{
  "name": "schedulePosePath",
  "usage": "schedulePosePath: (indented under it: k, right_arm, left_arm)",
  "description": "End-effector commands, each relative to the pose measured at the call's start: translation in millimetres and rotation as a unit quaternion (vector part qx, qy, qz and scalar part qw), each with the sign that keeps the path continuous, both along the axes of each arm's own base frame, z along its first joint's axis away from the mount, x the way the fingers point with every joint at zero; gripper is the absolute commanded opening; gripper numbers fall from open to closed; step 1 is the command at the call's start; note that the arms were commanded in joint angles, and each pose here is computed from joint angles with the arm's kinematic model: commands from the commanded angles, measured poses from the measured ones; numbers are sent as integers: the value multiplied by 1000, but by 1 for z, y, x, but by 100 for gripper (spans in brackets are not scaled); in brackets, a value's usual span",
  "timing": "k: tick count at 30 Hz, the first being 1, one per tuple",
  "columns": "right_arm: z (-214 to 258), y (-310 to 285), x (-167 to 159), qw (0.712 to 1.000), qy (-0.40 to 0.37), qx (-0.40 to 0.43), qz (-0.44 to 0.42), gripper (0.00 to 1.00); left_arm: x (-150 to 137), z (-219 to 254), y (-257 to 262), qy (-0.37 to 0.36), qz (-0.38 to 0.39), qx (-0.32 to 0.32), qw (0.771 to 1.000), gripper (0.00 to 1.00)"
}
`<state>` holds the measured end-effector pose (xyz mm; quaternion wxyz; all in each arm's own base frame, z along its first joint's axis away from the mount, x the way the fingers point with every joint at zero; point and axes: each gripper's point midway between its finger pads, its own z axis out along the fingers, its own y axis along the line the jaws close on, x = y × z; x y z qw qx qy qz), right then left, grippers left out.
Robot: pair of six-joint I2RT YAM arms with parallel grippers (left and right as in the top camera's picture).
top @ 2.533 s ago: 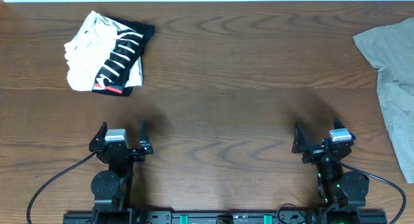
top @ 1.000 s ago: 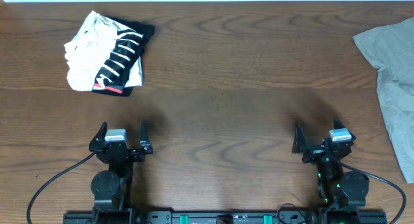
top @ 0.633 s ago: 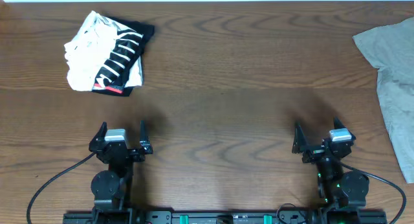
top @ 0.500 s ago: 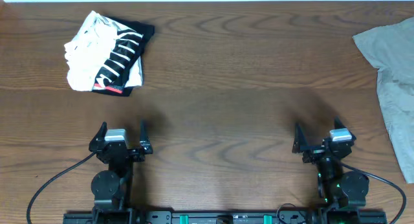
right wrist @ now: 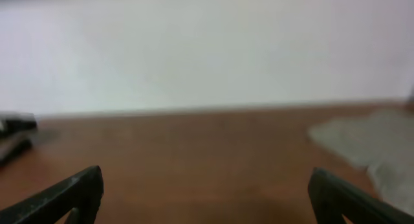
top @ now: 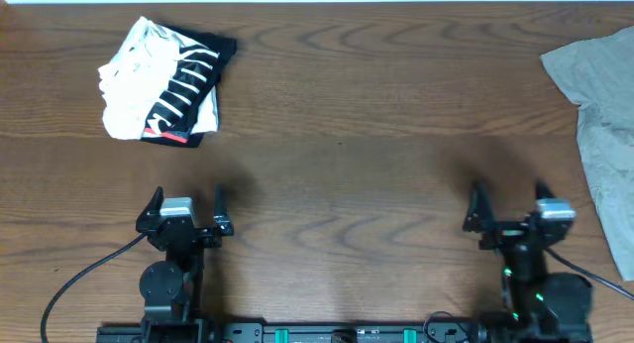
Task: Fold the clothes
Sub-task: 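Move the right gripper right toward the khaki shorts' edge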
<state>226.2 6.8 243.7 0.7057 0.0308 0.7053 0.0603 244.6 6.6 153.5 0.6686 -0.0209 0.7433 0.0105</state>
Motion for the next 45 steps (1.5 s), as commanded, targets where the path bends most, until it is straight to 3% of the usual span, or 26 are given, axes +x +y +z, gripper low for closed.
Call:
schedulePosePath:
  k: [1, 8, 15, 23, 29, 35, 40, 45]
  right_arm:
    - [52, -12, -17, 999, -27, 18, -36, 99]
    - [100, -37, -31, 992, 44, 44, -111, 99]
    - [127, 4, -4, 992, 113, 50, 4, 99]
    - [105, 9, -2, 986, 164, 21, 22, 99]
    - [84, -15, -3, 975, 209, 46, -55, 99]
    - [36, -41, 5, 930, 316, 115, -147, 99]
    - [-5, -85, 9, 870, 409, 138, -237, 98]
    - [-43, -124, 4, 814, 474, 187, -279, 89]
  left_arm:
    - [-1, -17, 4, 24, 12, -4, 1000, 98]
    - [-1, -17, 3, 24, 12, -4, 1000, 98]
    - [-1, -17, 4, 24, 12, -4, 1000, 98]
    - [-1, -17, 3, 24, 12, -4, 1000, 98]
    - [-1, -17, 4, 24, 12, -4, 1000, 98]
    - [-1, -17, 4, 24, 12, -4, 1000, 98]
    - [-1, -17, 4, 24, 12, -4, 1000, 98]
    - [-1, -17, 4, 24, 12, -4, 1000, 98]
